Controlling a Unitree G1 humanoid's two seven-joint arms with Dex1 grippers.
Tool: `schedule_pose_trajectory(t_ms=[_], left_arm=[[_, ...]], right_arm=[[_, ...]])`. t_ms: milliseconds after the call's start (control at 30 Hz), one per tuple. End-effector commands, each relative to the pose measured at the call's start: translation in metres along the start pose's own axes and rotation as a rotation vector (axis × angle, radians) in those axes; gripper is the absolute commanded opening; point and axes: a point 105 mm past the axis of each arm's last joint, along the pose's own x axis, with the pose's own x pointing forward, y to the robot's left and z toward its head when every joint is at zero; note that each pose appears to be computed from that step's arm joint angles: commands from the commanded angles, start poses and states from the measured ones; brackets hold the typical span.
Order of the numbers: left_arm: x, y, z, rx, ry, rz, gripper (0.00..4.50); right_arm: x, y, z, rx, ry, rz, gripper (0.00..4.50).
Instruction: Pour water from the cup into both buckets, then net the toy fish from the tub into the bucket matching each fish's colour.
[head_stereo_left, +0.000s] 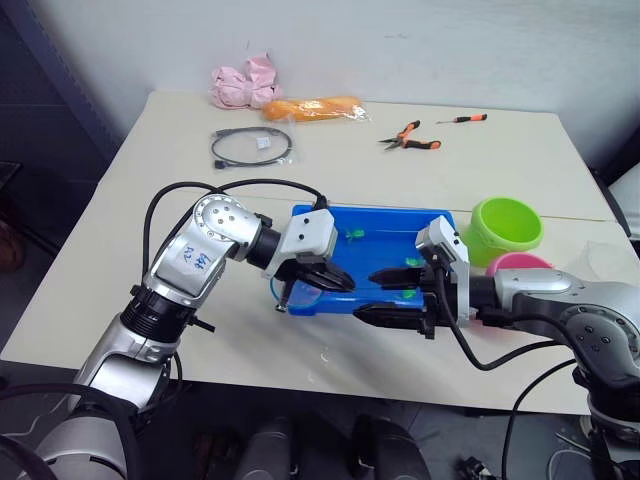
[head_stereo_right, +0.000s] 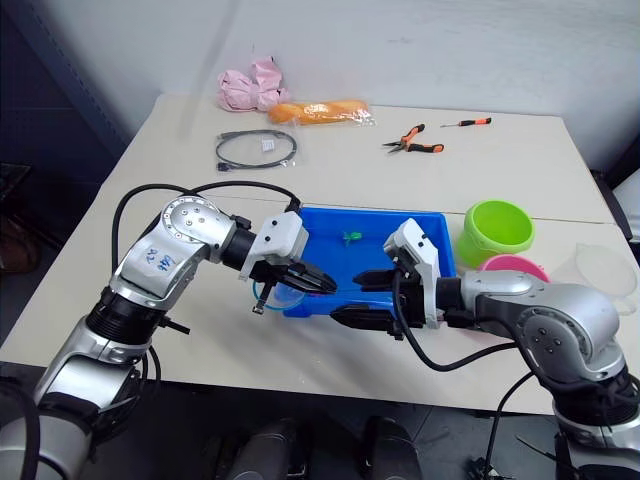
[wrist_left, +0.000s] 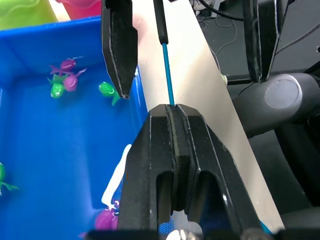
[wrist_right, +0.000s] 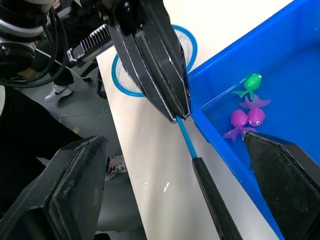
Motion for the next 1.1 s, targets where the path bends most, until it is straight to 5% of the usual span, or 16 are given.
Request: schedule_pose_trajectory(t_ms=[33,167,233,333,433,633,733,867,1100], left_arm=[[-0.002,-0.003,0.005,0.038,-0.007,0.005,0.0],[-0.001,-0.003,0.003,0.034,-0.013,0.013,0.0],[-0.001,-0.003,0.003,0.034,-0.017,0.018,0.0],[-0.002,-0.004,0.005,0.025,-0.047,0.007,0.0],[-0.009,-0.012,0.021,0.036,-0.176,-0.041,0.87],[-0.077,0.014,0.063,0.004,-0.395,0.099,3.21],[-0.089,0.018,0.064,-0.025,-0.452,0.149,4.4],[-0.108,0.032,0.069,-0.005,-0.617,0.311,4.47],[-0.082,0.014,-0.007,0.009,-0.316,0.292,4.47]], right_arm=[[-0.004,0.005,0.013,-0.034,-0.047,0.013,2.79],[-0.004,0.005,0.012,-0.032,-0.038,0.022,0.65],[-0.005,0.005,0.011,-0.03,-0.037,0.023,0.03],[-0.006,0.004,0.012,-0.041,-0.04,0.013,0.03],[-0.008,0.002,0.012,-0.048,-0.046,-0.001,0.0],[-0.031,0.018,0.005,-0.042,-0.063,-0.019,0.0],[-0.05,0.019,0.001,0.001,-0.087,-0.087,0.0],[-0.082,0.005,-0.018,0.113,-0.062,-0.312,0.0],[-0.116,-0.017,-0.038,0.225,-0.162,-0.687,0.0]])
